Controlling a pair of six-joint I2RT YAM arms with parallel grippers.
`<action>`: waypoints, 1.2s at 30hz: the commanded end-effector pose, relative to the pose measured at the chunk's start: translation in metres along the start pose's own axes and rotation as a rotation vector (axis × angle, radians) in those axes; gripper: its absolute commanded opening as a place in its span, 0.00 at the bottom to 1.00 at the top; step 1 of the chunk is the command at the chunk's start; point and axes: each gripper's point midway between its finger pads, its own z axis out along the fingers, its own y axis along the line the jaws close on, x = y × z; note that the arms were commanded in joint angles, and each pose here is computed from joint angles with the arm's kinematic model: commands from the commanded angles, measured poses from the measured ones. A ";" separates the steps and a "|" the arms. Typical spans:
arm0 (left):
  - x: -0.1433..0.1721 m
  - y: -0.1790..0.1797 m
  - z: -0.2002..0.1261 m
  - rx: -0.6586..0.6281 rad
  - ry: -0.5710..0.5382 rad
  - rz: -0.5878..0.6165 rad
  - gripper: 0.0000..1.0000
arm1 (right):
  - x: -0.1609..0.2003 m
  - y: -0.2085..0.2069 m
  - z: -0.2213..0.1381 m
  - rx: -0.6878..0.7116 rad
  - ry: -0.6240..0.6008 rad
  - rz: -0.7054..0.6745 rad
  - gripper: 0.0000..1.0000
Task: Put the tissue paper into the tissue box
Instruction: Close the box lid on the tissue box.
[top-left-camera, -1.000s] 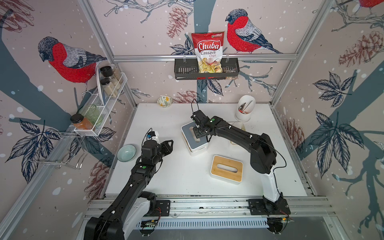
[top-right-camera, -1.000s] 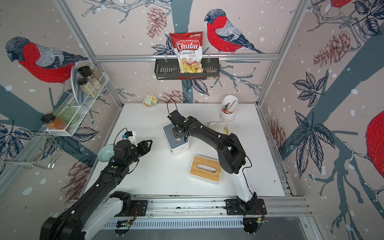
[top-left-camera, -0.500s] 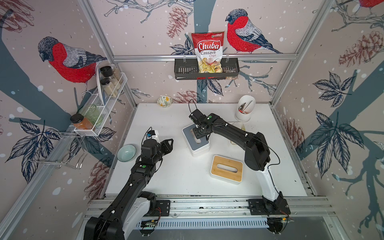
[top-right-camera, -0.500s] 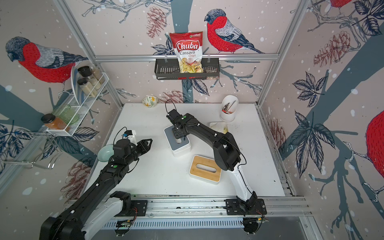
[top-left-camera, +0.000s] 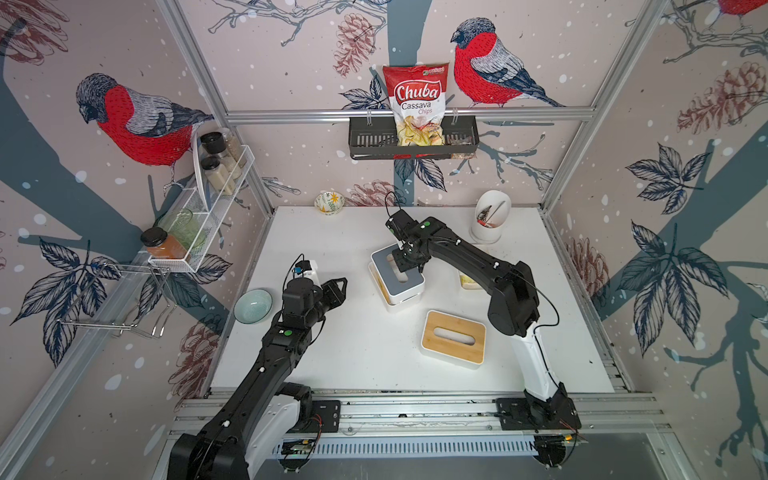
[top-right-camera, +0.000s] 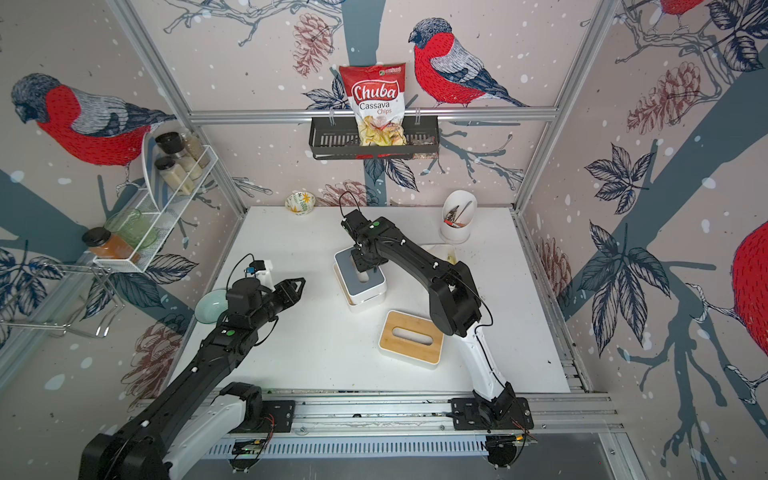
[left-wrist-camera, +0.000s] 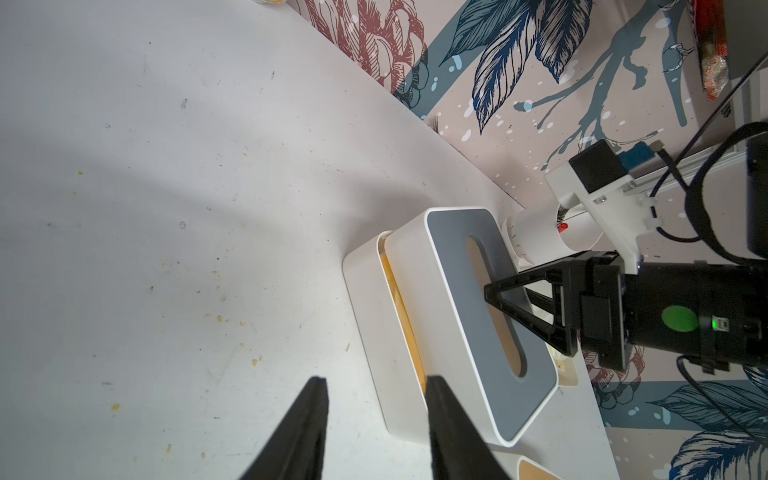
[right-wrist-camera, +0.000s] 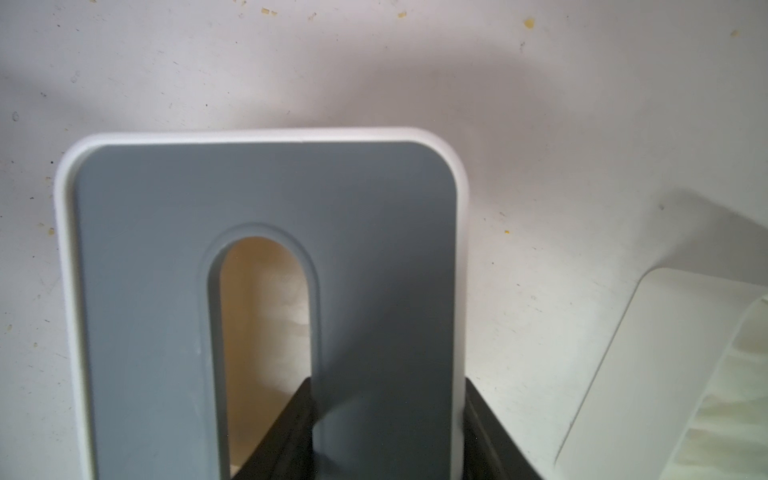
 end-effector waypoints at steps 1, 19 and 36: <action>-0.004 -0.003 0.000 0.015 -0.012 0.016 0.43 | 0.021 0.003 0.009 -0.027 0.100 -0.021 0.37; -0.002 -0.002 0.000 0.018 -0.014 0.012 0.43 | 0.027 0.007 -0.004 -0.037 0.148 -0.031 0.38; -0.001 0.001 -0.001 0.008 -0.015 0.016 0.43 | 0.030 0.009 -0.012 -0.022 0.171 -0.046 0.38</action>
